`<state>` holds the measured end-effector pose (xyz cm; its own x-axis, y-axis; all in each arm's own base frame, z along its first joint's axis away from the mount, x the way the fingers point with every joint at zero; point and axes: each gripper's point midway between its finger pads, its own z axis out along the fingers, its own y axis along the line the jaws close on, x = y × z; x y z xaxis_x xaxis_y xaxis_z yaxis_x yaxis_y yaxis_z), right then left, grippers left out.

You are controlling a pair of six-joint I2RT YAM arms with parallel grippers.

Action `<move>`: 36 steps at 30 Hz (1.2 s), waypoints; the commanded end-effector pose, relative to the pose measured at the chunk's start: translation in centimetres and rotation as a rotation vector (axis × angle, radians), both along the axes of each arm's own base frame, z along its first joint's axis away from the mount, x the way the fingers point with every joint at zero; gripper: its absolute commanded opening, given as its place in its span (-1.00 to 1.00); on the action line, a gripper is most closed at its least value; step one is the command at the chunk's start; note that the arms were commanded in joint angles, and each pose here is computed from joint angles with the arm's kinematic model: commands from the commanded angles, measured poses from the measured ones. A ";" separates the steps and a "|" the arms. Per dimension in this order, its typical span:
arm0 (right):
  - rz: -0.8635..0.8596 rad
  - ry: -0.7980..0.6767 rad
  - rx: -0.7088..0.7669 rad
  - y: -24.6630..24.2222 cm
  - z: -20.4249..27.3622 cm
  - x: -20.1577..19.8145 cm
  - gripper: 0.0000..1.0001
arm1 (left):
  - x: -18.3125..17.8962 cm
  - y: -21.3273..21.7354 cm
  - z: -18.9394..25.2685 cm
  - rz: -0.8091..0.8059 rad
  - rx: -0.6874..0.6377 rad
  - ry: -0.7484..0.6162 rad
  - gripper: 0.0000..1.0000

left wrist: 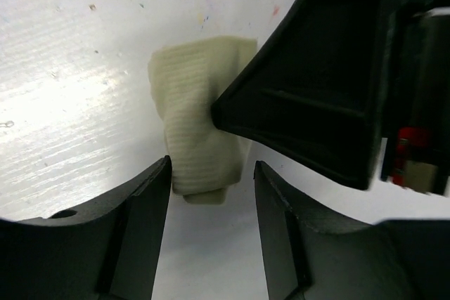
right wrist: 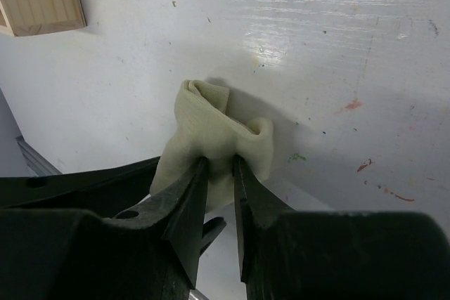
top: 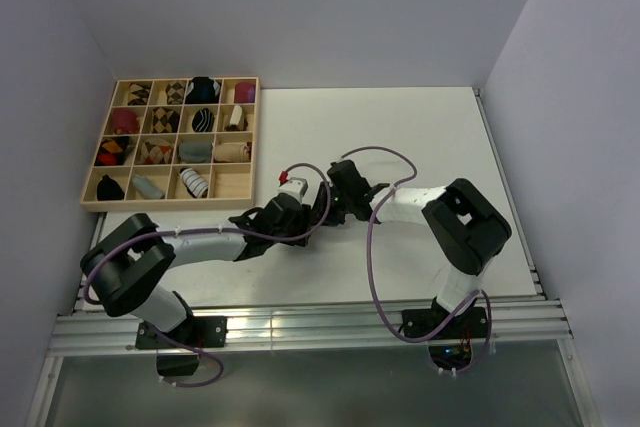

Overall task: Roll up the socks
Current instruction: Pick up the sock at the center of the board.

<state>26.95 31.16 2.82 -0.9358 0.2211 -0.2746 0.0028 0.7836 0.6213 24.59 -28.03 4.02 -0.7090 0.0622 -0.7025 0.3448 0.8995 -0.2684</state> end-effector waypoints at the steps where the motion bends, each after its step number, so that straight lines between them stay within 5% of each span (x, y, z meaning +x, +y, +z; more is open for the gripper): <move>1: 0.013 0.016 -0.020 0.3 -0.4 -0.2 -0.42 | 1.3 -1.5 0.9 -0.023 0.014 -0.064 0.09; 11: 0.019 0.029 -0.008 0.5 -0.5 -0.3 -0.42 | 2.2 -1.9 -0.8 -0.005 0.136 -0.084 -0.05; 14: 0.020 0.026 -0.004 0.5 -0.3 -0.3 -0.42 | 1.9 -2.0 -1.8 -0.013 0.173 -0.070 -0.22; 21: 0.023 0.007 0.027 0.8 0.9 -0.3 -0.41 | 1.6 -1.7 -2.2 0.002 0.185 -0.064 -0.99; 29: -0.066 -0.124 0.050 -1.2 5.4 1.2 -0.40 | 1.8 -0.8 0.0 0.067 0.124 -0.096 -0.99; 36: -0.212 -0.277 -0.016 -6.4 10.3 2.8 0.08 | 3.0 1.0 2.9 0.150 0.049 -0.129 -0.99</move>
